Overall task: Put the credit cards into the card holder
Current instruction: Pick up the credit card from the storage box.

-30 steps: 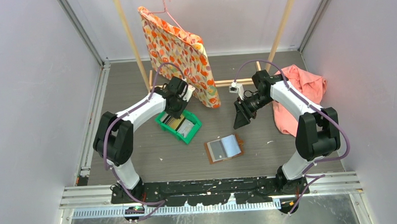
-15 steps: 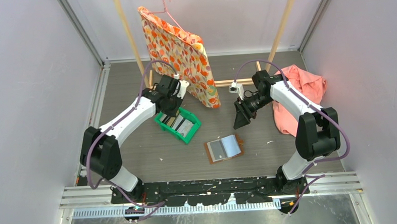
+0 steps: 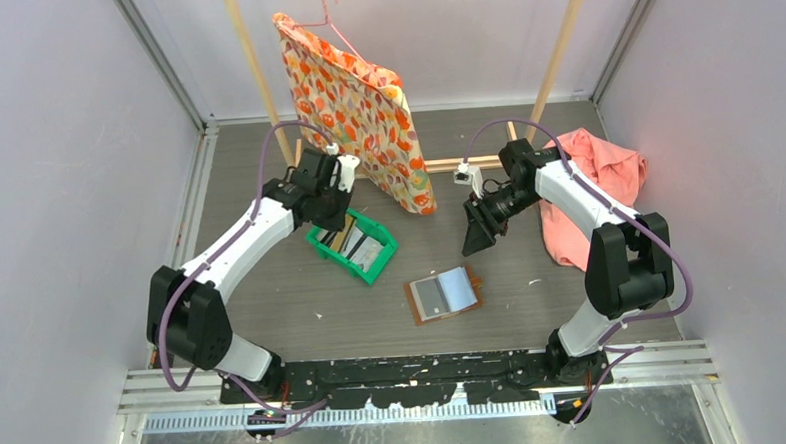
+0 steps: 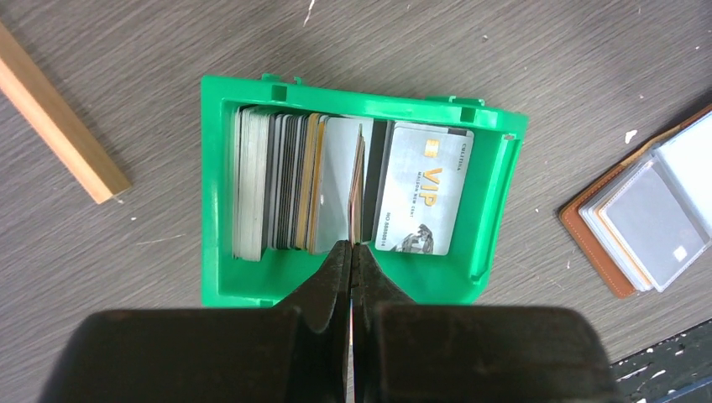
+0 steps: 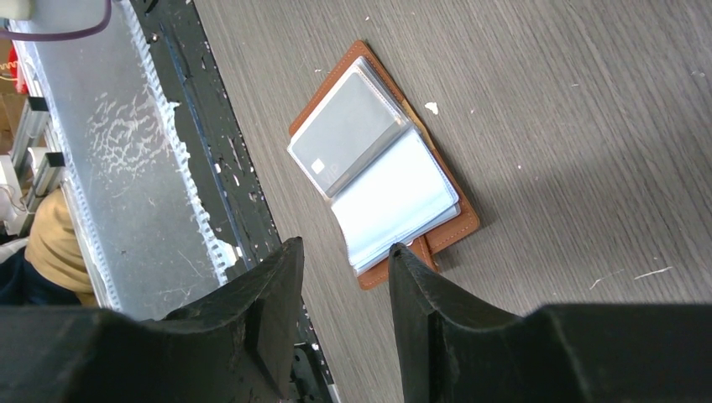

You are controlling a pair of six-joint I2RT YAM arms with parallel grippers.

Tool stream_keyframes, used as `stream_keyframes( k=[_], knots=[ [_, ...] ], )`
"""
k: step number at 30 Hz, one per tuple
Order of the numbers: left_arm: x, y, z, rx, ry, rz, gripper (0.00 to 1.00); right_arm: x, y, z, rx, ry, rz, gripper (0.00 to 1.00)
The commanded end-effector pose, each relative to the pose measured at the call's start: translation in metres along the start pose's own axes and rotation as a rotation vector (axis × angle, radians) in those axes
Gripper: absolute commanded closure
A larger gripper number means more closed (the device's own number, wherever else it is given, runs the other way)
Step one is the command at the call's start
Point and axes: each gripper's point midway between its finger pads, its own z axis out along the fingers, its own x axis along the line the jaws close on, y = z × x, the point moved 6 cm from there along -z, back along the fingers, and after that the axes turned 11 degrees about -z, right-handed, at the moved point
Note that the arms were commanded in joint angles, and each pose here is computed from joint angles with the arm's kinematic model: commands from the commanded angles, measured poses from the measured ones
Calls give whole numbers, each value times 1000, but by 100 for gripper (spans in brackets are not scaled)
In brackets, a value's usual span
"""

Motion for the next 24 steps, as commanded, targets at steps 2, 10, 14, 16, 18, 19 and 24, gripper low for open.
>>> stream_keyframes(
  k=[2, 10, 14, 16, 18, 19, 24],
  knots=[
    [2, 3, 18, 17, -75, -59, 100, 1, 10, -1, -34, 26, -23, 53],
    [12, 0, 30, 39, -126, -162, 100, 2, 10, 7, -29, 62, -12, 53],
    [15, -5, 34, 42, -136, -215, 97, 2, 10, 8, -24, 66, -11, 53],
    [17, -7, 34, 40, -142, -243, 95, 2, 10, 8, -24, 66, -11, 53],
    [20, -5, 32, 27, -154, -281, 94, 2, 10, 8, -24, 66, -12, 53],
    [23, -5, 31, 22, -160, -304, 94, 2, 10, 8, -25, 65, -12, 53],
    [33, -4, 30, 1, -233, -411, 100, 2, 10, 9, -20, 70, -10, 53]
  ],
)
